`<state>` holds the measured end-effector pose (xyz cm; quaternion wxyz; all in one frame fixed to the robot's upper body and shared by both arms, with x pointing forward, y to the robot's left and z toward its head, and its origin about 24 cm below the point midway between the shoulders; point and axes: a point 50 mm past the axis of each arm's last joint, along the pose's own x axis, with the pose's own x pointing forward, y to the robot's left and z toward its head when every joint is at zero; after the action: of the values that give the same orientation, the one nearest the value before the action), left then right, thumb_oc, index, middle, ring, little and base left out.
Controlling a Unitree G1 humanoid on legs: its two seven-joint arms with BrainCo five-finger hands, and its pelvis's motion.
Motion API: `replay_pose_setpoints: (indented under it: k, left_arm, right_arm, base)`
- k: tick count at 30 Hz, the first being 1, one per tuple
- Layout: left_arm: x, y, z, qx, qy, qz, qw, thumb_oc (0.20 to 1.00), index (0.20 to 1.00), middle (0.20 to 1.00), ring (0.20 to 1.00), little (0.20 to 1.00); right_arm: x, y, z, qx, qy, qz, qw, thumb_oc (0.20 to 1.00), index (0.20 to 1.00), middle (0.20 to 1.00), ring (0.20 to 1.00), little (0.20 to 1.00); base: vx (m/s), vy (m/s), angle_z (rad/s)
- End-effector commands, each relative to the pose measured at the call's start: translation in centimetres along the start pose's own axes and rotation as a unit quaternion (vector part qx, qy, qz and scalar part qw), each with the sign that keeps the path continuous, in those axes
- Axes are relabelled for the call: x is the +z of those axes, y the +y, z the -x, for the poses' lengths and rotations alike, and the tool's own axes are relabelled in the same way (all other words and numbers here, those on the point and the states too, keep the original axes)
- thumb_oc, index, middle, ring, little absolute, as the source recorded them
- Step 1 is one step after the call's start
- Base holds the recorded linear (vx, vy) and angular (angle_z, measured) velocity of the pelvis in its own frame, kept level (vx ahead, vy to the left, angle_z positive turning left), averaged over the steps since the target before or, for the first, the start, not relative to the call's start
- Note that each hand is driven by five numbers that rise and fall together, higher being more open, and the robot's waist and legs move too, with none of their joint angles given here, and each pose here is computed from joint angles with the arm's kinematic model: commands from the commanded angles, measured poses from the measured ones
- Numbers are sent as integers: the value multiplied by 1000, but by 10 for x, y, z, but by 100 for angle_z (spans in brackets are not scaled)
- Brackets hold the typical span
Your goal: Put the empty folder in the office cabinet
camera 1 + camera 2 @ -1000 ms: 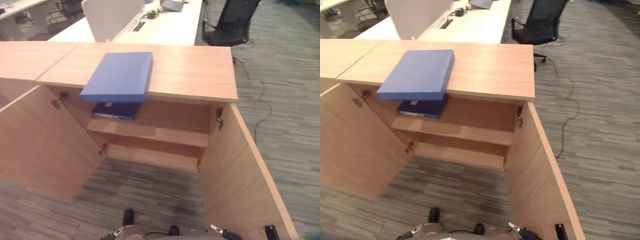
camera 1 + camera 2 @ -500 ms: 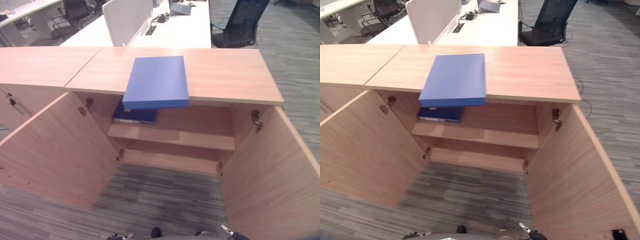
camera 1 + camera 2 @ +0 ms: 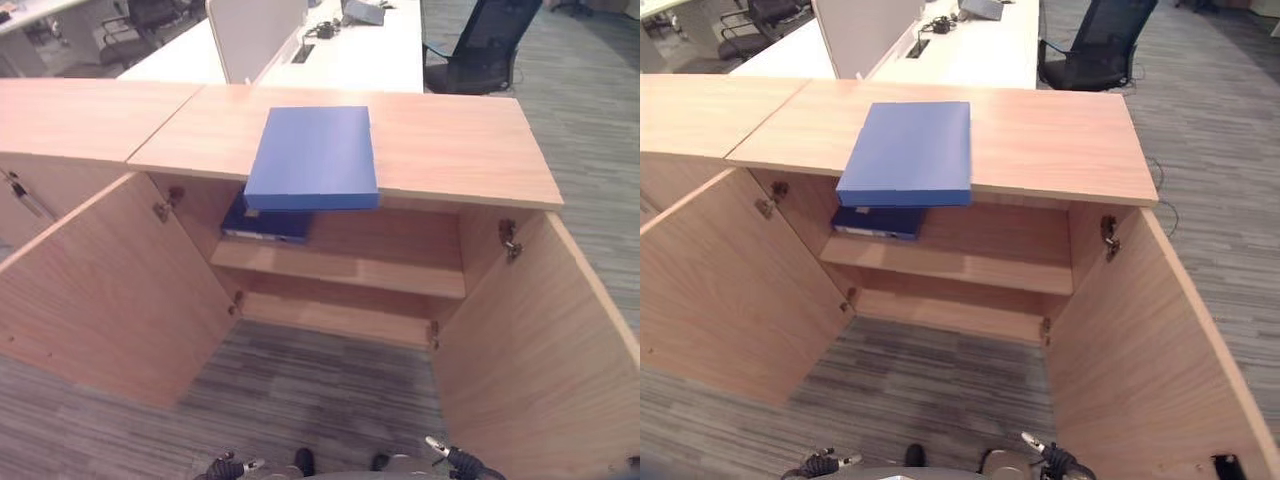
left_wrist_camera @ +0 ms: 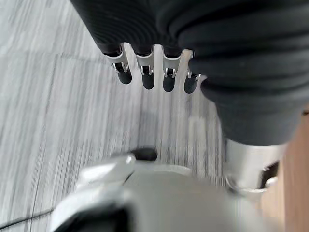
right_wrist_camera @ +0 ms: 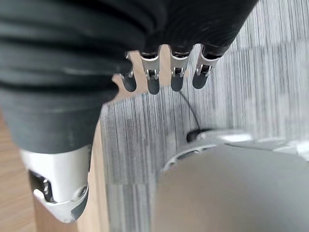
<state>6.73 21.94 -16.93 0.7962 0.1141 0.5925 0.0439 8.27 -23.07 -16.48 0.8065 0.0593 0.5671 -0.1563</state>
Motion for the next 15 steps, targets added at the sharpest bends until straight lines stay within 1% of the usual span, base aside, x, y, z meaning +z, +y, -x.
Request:
replay_pose_setpoints:
  k: [1, 5, 7, 9, 12, 15]
  left_arm:
    - [6, 3, -1, -2, -7, -41, 999, 1000, 1000, 1000, 1000, 1000]
    - [14, 10, -2, 9, -20, -14, 1000, 1000, 1000, 1000, 1000, 1000]
    - [19, 8, -2, 10, -32, 0, 999, 1000, 1000, 1000, 1000, 1000]
    - [13, 8, -1, 15, -25, 13, 1000, 1000, 1000, 1000, 1000, 1000]
    - [4, 10, -1, 23, -9, 21, 999, 1000, 1000, 1000, 1000, 1000]
    - [-1, 7, 0, 24, 0, 15, 1000, 1000, 1000, 1000, 1000, 1000]
  right_arm:
    - [10, 13, -2, 16, -18, -14, 1000, 1000, 1000, 1000, 1000, 1000]
    - [13, 14, -2, 19, -19, -2, 1000, 1000, 1000, 1000, 1000, 1000]
    - [16, 10, -2, 9, -20, 14, 1000, 1000, 1000, 1000, 1000, 1000]
    - [19, 10, -2, 9, -25, 6, 1000, 1000, 1000, 1000, 1000, 1000]
    - [20, 5, -2, 3, -27, -5, 1000, 1000, 1000, 1000, 1000, 1000]
    - [15, -7, -1, -15, -20, -11, 1000, 1000, 1000, 1000, 1000, 1000]
  base:
    - [27, -84, 11]
    - [-100, -126, 0]
    - [-99, -41, -13]
    - [6, 35, -30]
    - [86, 124, -33]
    - [86, 327, -8]
